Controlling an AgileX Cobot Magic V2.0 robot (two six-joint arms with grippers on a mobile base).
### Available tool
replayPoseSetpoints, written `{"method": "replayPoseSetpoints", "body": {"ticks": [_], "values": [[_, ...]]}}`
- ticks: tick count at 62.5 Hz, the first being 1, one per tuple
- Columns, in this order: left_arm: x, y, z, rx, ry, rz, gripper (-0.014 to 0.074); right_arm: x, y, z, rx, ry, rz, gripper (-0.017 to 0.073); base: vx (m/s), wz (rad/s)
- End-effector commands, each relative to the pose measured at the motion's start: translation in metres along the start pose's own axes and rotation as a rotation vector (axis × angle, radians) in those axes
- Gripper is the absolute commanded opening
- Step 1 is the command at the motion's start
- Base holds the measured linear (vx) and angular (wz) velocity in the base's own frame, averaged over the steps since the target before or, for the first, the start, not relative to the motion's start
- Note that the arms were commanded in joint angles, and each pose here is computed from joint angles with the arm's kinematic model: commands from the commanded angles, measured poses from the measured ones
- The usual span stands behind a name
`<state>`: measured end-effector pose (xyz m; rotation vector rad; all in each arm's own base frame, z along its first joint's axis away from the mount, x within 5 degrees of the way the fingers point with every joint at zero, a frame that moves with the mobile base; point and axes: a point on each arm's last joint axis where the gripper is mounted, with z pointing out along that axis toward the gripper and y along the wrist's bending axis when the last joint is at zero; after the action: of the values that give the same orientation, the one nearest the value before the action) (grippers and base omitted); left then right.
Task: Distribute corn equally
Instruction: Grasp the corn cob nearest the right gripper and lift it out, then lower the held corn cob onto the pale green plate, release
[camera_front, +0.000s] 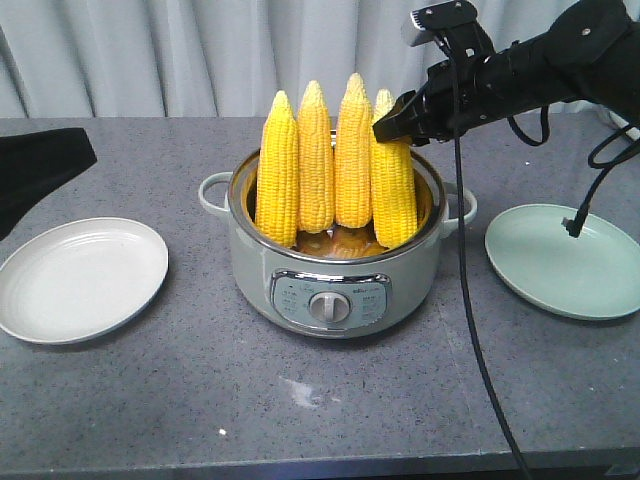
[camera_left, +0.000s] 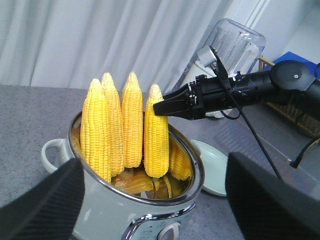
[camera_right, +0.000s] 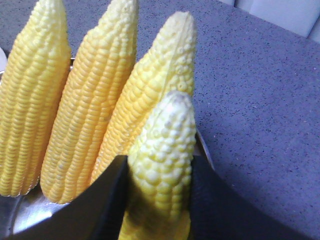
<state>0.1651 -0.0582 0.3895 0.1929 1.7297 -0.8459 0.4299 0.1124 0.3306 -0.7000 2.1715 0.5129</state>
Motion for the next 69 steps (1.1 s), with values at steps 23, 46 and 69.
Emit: {"method": "replayPoseSetpoints", "body": {"ticks": [23,46,69], "values": [[-0.013,-0.007,-0.003,0.022,-0.064,-0.021,0.0564,-0.067,0.073,-0.176,0.147,-0.454,-0.167,-0.0008,0.0,0.0],[-0.013,-0.007,-0.003,0.022,-0.064,-0.021,0.0564,-0.043,0.075,-0.27,0.501,-0.411,-0.047,-0.0008,0.0,0.0],[-0.013,-0.007,-0.003,0.023,-0.063,-0.02,0.0542,0.014,-0.038,-0.23,0.528,0.012,0.318,-0.0008,0.0,0.0]]}}
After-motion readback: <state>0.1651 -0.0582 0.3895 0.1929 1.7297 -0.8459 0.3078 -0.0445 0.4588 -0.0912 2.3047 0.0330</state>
